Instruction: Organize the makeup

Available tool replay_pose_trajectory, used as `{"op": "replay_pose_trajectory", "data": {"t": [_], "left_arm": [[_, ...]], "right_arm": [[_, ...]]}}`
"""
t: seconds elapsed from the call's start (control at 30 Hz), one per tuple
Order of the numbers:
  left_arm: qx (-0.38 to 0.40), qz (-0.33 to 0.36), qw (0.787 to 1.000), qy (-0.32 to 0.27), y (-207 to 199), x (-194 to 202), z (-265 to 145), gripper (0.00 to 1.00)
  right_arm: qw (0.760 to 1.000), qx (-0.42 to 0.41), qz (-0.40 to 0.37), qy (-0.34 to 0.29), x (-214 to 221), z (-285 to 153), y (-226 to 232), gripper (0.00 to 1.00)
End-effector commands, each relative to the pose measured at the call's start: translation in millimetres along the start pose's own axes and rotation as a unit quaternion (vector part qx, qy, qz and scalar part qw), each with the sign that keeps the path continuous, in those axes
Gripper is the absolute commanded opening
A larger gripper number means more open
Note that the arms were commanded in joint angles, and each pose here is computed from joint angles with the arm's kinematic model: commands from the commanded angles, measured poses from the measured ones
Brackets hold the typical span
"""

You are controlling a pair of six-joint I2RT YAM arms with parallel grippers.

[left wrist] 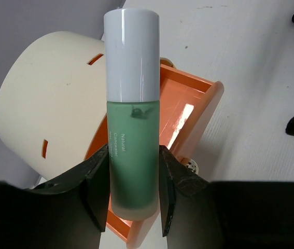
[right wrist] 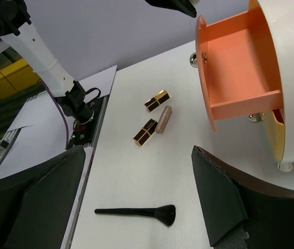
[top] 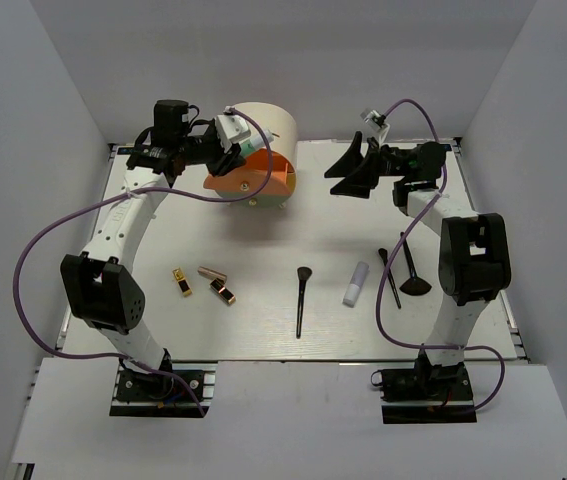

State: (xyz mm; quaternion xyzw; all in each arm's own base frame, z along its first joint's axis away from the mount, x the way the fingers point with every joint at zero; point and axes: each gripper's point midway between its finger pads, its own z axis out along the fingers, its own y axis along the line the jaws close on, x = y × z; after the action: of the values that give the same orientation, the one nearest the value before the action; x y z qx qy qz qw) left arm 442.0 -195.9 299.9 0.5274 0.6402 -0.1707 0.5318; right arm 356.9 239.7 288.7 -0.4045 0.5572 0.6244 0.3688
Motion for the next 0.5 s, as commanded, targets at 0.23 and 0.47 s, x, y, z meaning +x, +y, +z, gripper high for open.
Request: {"op": "replay_pose_trajectory", "data": {"t": [0.23, 0.47], "left_arm": [[-0.017, 0.025, 1.000, -0.008, 7.7, -9.6, -2.7, 0.28], [-0.019, 0.021, 1.000, 0.000, 7.5, -2.1, -0.3, 0.35]], "right_arm": [[0.985, -0.012, -0.174, -0.012, -24.2, 0.0, 30.3, 0.89], [0.985, -0.009, -0.174, -0.016, -24.9, -1.0, 29.7, 0.89]]}}
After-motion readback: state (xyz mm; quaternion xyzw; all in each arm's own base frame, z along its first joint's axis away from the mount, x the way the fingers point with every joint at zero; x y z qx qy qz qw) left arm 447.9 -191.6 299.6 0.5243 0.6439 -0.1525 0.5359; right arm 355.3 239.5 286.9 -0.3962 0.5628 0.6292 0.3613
